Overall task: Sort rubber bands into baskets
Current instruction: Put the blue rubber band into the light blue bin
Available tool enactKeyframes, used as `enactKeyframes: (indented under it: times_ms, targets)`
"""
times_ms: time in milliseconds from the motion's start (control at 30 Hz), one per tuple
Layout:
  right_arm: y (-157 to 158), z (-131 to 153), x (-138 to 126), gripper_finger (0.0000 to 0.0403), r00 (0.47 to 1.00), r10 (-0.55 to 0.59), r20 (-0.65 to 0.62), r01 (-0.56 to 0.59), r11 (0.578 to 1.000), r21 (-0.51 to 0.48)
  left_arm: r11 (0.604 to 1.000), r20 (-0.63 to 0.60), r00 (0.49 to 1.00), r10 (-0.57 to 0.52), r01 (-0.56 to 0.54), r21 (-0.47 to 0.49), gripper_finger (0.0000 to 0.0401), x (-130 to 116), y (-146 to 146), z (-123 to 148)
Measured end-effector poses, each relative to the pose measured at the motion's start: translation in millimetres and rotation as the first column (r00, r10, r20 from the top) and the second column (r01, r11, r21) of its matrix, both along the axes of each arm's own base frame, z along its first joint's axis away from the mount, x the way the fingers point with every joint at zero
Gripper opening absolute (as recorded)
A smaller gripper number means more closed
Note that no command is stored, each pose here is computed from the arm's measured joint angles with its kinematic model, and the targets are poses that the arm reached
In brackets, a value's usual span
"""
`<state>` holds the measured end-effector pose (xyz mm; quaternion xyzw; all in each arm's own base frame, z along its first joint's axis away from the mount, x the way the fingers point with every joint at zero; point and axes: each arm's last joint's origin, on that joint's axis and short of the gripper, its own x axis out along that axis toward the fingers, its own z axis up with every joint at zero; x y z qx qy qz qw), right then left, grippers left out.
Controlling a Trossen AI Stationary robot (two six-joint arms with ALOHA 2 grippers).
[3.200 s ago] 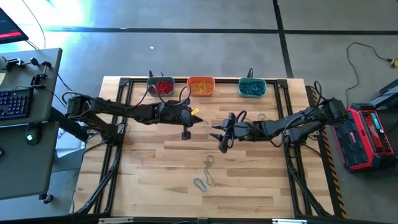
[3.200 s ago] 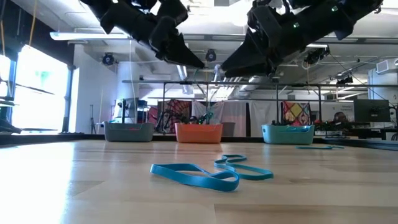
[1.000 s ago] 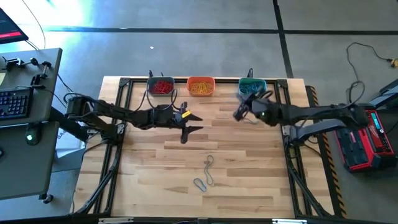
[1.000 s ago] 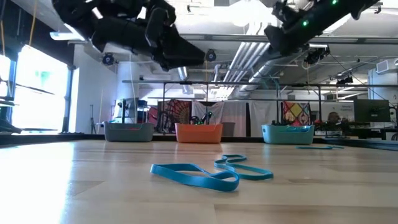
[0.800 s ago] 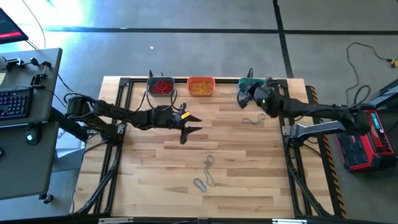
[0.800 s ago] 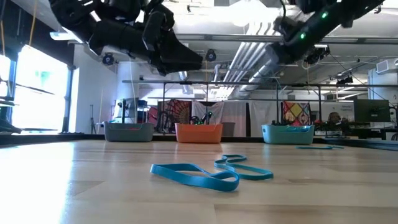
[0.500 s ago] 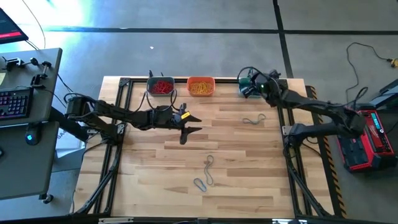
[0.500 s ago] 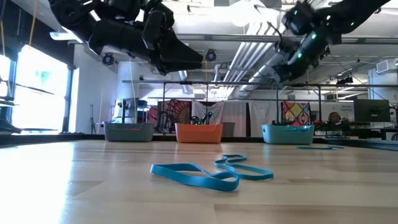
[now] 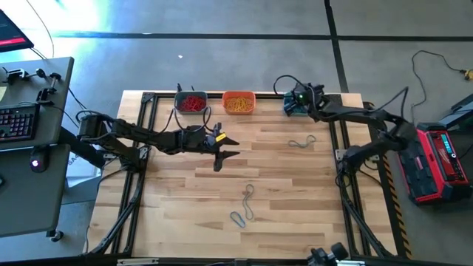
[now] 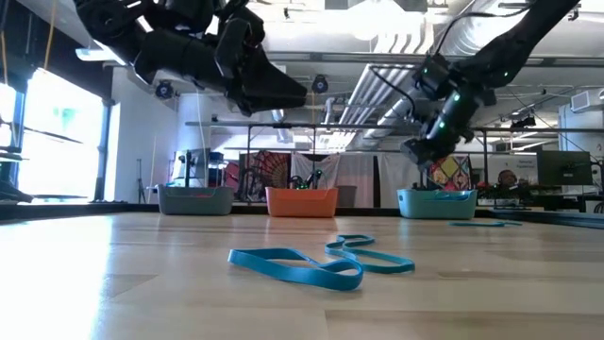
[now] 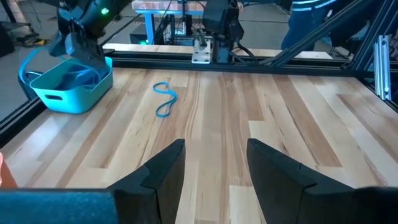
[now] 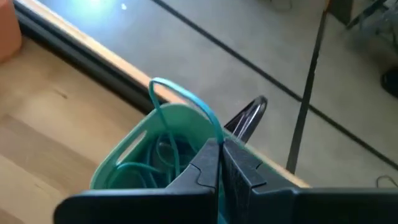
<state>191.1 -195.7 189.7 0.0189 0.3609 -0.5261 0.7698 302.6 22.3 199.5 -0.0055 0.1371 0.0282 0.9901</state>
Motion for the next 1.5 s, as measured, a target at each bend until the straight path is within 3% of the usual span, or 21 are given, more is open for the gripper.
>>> enactKeyframes:
  times_ms: [267,400,567,733,867,1000,1167,1300,1500]
  targets:
    - [-2,-13,-4,0.0007,1.0,-0.021,0.015,0.019,0.993,0.114,1.0,-0.028,1.0,-0.007,0.007,-0.002,0.0166,-1,-1,-3]
    - [0,-17,-7,0.0046,0.999,-0.031,-0.021,0.034,0.989,0.147,1.0,-0.049,0.999,-0.012,0.012,-0.004,0.0166,-1,-2,-4]
    - [0,-20,-15,0.0104,0.992,-0.12,-0.023,0.123,0.974,0.192,1.0,-0.065,0.998,-0.011,0.011,-0.005,0.0166,-2,-2,-6]
    - [-5,-21,-22,0.0122,0.986,-0.166,-0.025,0.168,0.964,0.205,1.0,-0.067,0.998,-0.011,0.011,-0.005,0.0166,-2,-2,-6]
    - [-6,-13,-13,0.0114,0.997,-0.08,0.008,0.077,0.974,0.215,1.0,-0.067,0.998,-0.012,0.012,-0.004,0.0166,-2,-2,-6]
    - [-11,-3,-4,0.0075,0.995,0.025,0.094,-0.045,0.976,0.214,1.0,-0.068,0.998,-0.016,0.016,0.009,0.0166,-2,-2,-6]
    - [-23,-9,-7,0.0007,0.996,-0.009,0.089,-0.012,0.973,0.229,1.0,-0.068,0.998,-0.015,0.016,0.009,0.0166,-2,-2,-6]
    - [-34,-26,-4,0.0015,0.991,-0.017,0.132,-0.02,0.961,0.275,1.0,-0.068,0.998,-0.016,0.016,0.01,0.0166,-2,-2,-6]
    - [-47,-52,-7,0.0003,0.99,-0.093,0.105,0.055,0.947,0.315,1.0,-0.068,0.998,-0.013,0.014,0.003,0.0166,-2,-2,-6]
